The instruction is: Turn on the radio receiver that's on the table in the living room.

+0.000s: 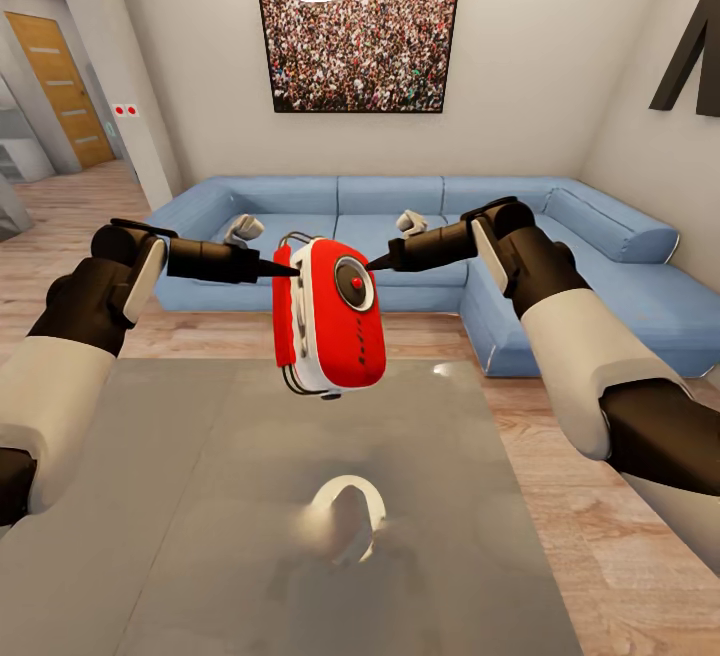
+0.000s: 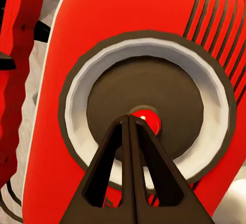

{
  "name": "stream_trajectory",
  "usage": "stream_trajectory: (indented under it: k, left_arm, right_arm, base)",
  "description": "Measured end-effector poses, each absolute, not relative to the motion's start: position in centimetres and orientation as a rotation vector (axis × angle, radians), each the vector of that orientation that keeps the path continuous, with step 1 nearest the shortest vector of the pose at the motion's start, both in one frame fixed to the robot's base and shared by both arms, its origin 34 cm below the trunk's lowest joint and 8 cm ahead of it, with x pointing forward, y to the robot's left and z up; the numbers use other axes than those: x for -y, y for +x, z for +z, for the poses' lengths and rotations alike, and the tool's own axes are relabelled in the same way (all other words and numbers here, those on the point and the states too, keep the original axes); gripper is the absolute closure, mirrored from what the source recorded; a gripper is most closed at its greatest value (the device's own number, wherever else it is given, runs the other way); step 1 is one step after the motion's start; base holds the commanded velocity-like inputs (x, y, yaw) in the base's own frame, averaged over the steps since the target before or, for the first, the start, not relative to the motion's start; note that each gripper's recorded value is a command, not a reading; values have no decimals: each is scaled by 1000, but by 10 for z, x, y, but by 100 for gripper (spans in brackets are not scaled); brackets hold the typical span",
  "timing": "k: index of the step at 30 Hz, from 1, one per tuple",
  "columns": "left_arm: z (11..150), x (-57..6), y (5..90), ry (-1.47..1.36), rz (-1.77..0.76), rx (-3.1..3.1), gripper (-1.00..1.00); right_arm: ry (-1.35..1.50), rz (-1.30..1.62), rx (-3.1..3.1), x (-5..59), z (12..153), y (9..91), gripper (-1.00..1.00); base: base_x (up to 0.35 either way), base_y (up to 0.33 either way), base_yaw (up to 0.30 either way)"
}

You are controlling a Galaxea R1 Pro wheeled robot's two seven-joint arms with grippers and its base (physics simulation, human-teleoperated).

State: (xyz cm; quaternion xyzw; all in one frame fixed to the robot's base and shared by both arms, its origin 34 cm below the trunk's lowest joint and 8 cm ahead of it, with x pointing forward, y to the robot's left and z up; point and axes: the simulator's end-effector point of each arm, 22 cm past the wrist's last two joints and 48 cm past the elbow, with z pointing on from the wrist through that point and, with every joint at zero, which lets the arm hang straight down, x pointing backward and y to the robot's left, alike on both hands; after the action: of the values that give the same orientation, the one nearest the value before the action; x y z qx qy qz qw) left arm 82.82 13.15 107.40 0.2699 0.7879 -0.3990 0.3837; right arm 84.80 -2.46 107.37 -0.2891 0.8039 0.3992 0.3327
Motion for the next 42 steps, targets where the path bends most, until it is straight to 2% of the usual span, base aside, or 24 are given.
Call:
stream_trajectory:
  k: [42]
  left_arm:
    - [1088, -130, 825, 713, -1002, -1972, 100]
  right_arm:
    - [-758, 1047, -2098, 22, 1074, 847, 100]
  base:
    - [0, 0, 0]
